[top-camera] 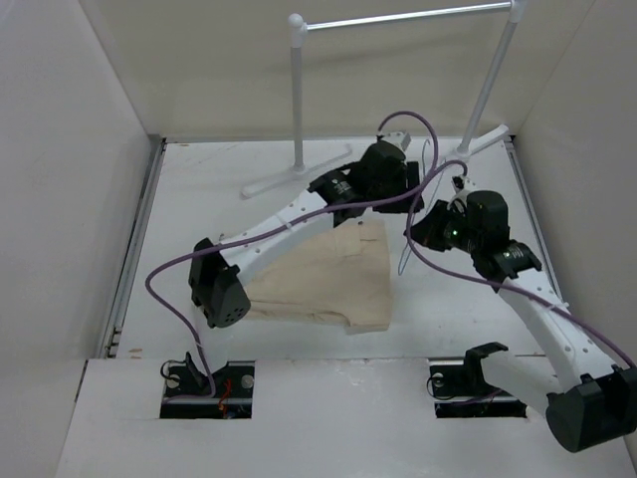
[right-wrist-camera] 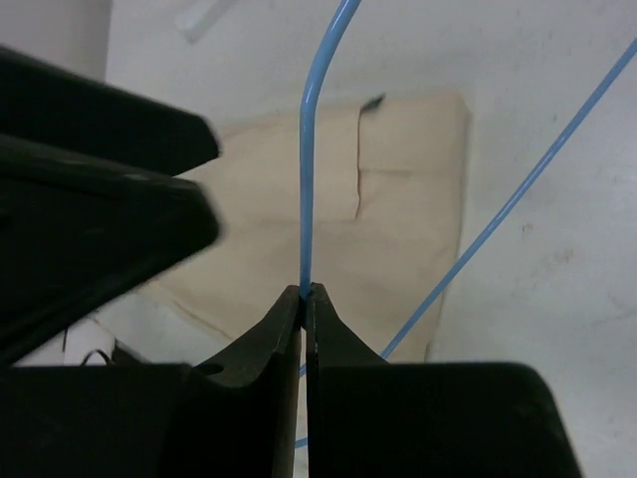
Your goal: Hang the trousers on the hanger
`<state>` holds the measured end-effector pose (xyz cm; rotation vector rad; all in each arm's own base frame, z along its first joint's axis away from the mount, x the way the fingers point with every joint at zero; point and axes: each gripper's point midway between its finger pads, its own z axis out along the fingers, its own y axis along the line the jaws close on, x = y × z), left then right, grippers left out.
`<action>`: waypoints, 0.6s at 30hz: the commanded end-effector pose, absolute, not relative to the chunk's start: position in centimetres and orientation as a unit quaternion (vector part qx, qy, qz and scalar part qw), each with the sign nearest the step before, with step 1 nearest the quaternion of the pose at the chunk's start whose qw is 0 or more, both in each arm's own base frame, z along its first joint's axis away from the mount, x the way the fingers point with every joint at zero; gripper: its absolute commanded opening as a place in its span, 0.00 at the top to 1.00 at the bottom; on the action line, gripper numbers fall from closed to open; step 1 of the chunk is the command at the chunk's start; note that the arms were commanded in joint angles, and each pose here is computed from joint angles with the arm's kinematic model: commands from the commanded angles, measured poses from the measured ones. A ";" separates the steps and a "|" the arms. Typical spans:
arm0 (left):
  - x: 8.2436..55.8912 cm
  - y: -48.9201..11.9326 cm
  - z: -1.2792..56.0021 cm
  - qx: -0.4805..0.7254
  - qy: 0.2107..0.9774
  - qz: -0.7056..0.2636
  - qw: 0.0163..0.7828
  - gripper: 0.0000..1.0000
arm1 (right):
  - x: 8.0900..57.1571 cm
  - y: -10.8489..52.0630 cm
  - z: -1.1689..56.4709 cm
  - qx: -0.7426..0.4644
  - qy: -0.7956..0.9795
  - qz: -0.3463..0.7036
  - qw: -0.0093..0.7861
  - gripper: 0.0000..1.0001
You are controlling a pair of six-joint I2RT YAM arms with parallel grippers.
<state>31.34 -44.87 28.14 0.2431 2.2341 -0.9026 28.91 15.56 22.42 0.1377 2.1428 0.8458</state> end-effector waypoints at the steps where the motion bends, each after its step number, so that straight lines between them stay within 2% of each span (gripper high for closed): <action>1: 29.4 -47.0 29.3 0.120 0.853 -0.364 0.353 0.50 | 27.0 15.9 21.3 0.053 0.852 0.332 0.401 0.94; 5: 28.5 -48.7 27.0 0.127 0.861 -0.350 0.346 0.57 | 24.7 16.6 19.8 0.056 0.857 0.343 0.380 0.94; 11: 28.6 -48.7 23.4 0.116 0.881 -0.305 0.342 0.86 | 22.5 16.1 19.0 0.071 0.861 0.346 0.366 0.94; 18: 27.8 -48.2 20.6 0.089 0.889 -0.287 0.345 0.99 | 20.4 14.9 18.4 0.093 0.867 0.337 0.357 0.91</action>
